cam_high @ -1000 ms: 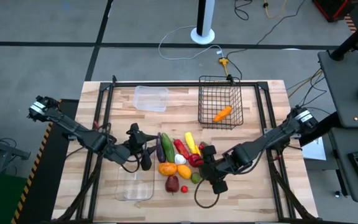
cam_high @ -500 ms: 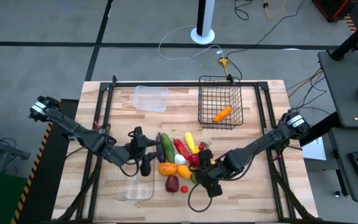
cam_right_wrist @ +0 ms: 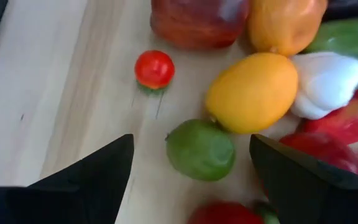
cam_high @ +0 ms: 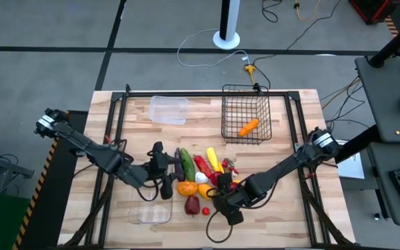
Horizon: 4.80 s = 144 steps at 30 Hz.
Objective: Sort produce into baskets
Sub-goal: Put the green lemon into the transparent bin
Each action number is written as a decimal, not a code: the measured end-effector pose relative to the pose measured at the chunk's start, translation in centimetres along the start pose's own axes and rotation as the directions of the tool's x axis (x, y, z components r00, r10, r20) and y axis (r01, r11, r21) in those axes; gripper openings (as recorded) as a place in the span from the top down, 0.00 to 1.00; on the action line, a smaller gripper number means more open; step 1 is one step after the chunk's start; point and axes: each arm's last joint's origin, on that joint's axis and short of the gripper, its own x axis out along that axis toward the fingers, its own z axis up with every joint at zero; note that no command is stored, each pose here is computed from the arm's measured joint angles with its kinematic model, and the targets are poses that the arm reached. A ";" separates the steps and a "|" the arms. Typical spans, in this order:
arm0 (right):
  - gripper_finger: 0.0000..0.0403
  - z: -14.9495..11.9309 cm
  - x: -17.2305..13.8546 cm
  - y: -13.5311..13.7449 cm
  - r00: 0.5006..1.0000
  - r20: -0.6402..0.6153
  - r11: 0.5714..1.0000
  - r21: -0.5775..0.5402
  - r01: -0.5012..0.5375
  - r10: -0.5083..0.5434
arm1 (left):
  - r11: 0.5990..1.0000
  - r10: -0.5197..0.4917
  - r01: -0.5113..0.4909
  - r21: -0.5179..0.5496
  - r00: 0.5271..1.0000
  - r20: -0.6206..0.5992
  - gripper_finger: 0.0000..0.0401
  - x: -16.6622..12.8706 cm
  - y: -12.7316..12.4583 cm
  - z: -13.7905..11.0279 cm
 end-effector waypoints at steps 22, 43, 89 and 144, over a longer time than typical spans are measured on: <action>0.28 -0.8 0.3 2.9 0.994 0.021 0.994 0.034 0.105 -0.106 | 0.994 -0.111 0.111 0.026 0.994 -0.001 0.61 -0.4 -2.5 -0.5; 0.29 -1.6 3.7 2.4 0.980 -0.043 0.981 -0.024 0.195 -0.196 | 0.994 -0.095 0.094 0.061 0.995 0.007 0.61 -0.4 -2.4 -0.4; 0.47 1.3 -8.9 -0.8 0.948 0.285 0.989 0.091 0.117 -0.139 | 0.992 -0.076 0.078 0.097 0.997 -0.030 0.61 -0.8 -1.8 -0.6; 0.47 1.4 -15.4 -27.1 0.864 0.310 0.792 0.592 0.151 -0.396 | 0.996 0.073 -0.076 -0.049 0.996 -0.057 0.61 -6.3 5.4 -2.3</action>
